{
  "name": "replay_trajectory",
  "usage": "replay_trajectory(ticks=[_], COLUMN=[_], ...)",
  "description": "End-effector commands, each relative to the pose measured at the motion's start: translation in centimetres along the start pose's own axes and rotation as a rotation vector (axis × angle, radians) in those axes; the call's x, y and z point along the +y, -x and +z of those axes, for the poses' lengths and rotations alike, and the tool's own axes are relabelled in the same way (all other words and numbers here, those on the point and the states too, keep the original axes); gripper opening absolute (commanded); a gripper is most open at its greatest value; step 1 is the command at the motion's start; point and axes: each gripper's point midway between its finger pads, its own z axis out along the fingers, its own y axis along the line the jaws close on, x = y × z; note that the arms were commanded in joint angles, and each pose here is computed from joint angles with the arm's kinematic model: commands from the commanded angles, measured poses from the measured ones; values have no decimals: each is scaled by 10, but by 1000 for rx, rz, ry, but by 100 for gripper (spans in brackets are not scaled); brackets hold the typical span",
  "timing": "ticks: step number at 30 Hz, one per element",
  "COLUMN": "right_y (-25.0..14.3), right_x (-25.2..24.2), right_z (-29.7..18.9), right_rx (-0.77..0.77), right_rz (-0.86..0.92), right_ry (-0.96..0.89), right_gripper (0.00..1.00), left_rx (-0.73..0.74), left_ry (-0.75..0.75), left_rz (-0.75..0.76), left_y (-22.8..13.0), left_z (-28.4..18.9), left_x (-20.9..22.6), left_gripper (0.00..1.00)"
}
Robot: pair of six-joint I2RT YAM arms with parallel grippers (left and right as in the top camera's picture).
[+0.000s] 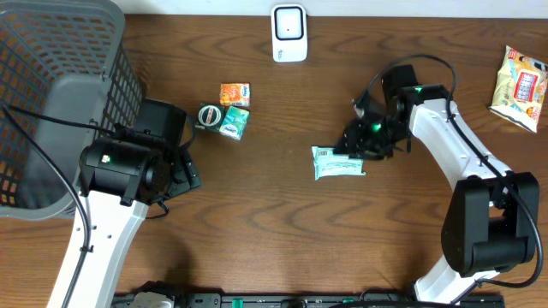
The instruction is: Scan the item barcode
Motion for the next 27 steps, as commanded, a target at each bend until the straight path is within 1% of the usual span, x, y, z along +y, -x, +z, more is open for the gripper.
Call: replay_trajectory(ticks=[1,2,4,7,10,11,12,14,19,21,23,27], right_y=[-13,-17,-24,-30,-31,-31,-32,-36,-32,-24,-12,21], right_x=[-8,-17,-27,-32,-38,-42,-49,-64,-76,-75,-72,-62], right_z=[2,3,4,8,14,15,16,17,28,31,32,33], right_rx=[35,46,61,71,59,53,44,26,-16,-48,-95,-219], right_rz=[30,29,33,40,36,48,75,141,163,152,136,92], right_ry=[-98,-169,-264,-322,-369,-393,-430,-500,-502,-490,-472,-422], right_gripper=[9,2,2,9,7,4,2,2,4,6,7,13], left_rx=[4,4,4,4,4,4,4,4,4,5,4,4], left_ry=[-2,-2,-2,-2,-2,-2,-2,-2,-2,-2,-2,-2], left_rz=[-17,-17,-17,-17,-17,-17,-17,-17,-17,-17,-17,-17], left_y=[-1,-1,-1,-1,-1,-1,-1,-1,-1,-1,-1,-1], left_z=[0,0,0,0,0,0,0,0,0,0,0,0], left_x=[1,1,1,1,1,1,1,1,1,1,1,1], left_gripper=[98,98,98,97,98,98,97,98,98,98,98,98])
